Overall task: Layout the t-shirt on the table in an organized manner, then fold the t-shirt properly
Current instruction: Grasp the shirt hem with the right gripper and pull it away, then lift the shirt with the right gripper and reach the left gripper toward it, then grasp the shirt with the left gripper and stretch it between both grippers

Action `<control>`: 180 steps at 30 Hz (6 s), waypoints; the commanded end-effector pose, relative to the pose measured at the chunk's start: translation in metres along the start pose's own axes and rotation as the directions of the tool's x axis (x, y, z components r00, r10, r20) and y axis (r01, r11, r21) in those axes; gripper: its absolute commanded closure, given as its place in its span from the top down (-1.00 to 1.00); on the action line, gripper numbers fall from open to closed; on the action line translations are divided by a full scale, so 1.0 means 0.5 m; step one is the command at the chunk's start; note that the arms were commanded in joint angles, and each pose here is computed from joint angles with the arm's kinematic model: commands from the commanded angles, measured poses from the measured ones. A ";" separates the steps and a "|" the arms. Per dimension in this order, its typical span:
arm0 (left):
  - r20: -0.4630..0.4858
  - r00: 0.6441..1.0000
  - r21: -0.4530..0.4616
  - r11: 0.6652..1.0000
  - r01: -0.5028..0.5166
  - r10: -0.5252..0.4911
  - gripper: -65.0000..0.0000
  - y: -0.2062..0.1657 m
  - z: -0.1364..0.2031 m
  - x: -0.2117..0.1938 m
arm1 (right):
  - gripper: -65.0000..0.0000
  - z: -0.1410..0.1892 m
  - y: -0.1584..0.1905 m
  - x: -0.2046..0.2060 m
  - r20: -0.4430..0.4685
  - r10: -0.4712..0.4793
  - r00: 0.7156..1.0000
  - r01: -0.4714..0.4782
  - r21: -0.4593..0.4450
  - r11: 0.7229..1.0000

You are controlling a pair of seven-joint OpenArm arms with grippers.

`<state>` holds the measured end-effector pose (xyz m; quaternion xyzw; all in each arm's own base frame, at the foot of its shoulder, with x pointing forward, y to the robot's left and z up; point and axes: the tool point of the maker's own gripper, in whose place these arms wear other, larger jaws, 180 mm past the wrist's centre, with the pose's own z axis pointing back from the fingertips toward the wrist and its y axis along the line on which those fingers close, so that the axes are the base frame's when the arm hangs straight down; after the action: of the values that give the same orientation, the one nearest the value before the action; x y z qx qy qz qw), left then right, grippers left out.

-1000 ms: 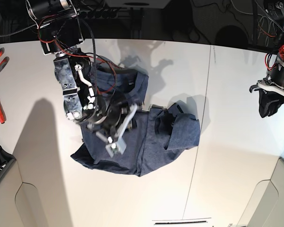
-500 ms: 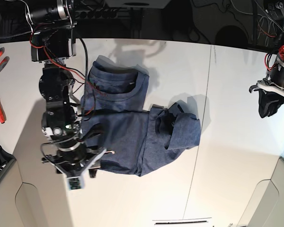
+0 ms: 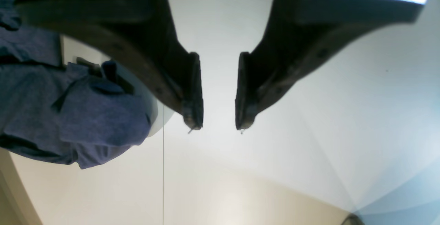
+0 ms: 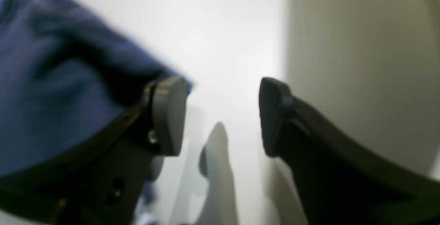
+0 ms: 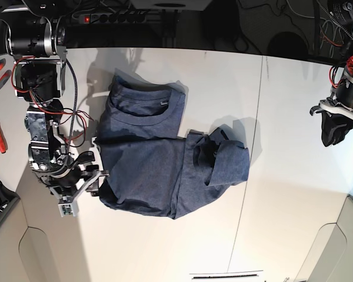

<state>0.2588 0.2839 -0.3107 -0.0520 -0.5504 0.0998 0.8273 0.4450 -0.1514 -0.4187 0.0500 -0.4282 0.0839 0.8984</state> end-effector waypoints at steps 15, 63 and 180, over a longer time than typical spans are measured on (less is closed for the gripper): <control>0.050 0.999 -0.012 1.000 0.018 -0.017 -0.39 -0.004 0.001 0.030 | 0.03 0.004 0.039 0.080 0.141 -0.032 0.990 0.017 0.104 0.994; 0.056 0.998 -0.003 1.000 0.030 -0.030 -0.39 -0.001 0.001 0.031 | -1.00 0.406 0.298 0.646 0.583 0.085 0.808 -0.380 0.405 0.831; -0.169 0.966 -0.350 0.928 0.124 -0.193 -0.31 -0.557 -0.368 -0.207 | -1.00 0.262 0.371 0.614 0.557 0.092 0.825 -0.261 0.231 0.937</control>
<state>0.4048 -0.0017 -0.4404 -0.1513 -0.4479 -0.0703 0.8784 0.4961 0.0404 -0.1269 0.1609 -0.6149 0.2161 0.7412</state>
